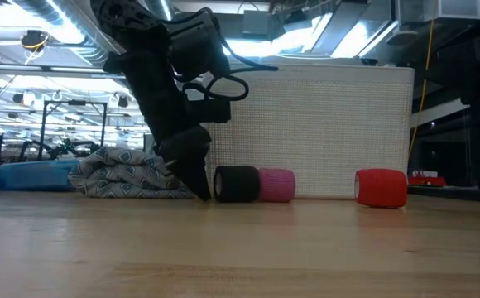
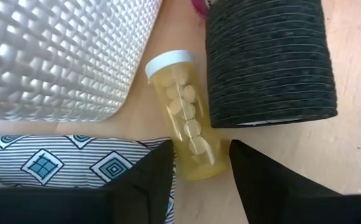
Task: Pick & Place Medicine items
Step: Put the yellow pill bottle into the orange bin
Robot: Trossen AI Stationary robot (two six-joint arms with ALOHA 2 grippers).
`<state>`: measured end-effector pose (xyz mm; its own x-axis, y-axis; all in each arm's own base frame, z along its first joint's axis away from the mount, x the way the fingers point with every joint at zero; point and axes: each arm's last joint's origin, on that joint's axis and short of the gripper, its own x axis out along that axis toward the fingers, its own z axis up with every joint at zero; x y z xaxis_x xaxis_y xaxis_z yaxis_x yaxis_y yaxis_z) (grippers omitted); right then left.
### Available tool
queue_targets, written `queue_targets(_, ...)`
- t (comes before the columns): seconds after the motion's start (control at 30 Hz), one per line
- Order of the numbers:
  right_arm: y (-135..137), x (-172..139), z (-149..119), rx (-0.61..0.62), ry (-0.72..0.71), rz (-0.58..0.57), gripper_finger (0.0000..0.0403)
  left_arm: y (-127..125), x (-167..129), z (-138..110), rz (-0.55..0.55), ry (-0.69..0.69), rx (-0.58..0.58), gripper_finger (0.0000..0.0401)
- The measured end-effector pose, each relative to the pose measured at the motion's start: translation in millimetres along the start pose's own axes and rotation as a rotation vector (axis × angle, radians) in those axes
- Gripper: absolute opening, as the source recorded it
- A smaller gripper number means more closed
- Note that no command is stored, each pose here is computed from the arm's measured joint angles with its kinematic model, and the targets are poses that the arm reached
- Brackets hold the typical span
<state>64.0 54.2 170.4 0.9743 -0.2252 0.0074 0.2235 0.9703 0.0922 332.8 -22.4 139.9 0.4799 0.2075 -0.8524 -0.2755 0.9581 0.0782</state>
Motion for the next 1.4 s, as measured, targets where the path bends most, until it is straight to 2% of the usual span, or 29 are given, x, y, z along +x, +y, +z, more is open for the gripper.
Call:
queue_targets(0.33,0.0,0.0,-0.1,0.0,0.0,0.0,0.0265,-9.5,-2.1,-3.3,-0.1,0.032,-0.028,0.0105)
queue_targets(0.77,0.0,0.0,0.0,0.0,0.0,-0.001,0.0265,-40.2,-13.9,-14.2,-0.148,0.034,-0.029,0.01)
queue_targets(1.03,-0.1,0.0,-0.1,0.0,0.0,-0.002,0.0265,-50.9,-45.2,-23.0,-0.152,0.049,-0.034,0.01)
queue_targets(1.3,-0.1,0.0,-0.1,0.0,0.0,-0.002,0.0265,-64.5,-94.4,-35.3,-0.152,0.002,-0.024,0.01)
queue_targets(1.4,-0.1,0.0,-0.1,0.0,0.0,-0.003,0.0265,-70.9,-115.6,-47.6,-0.152,0.01,-0.029,0.01)
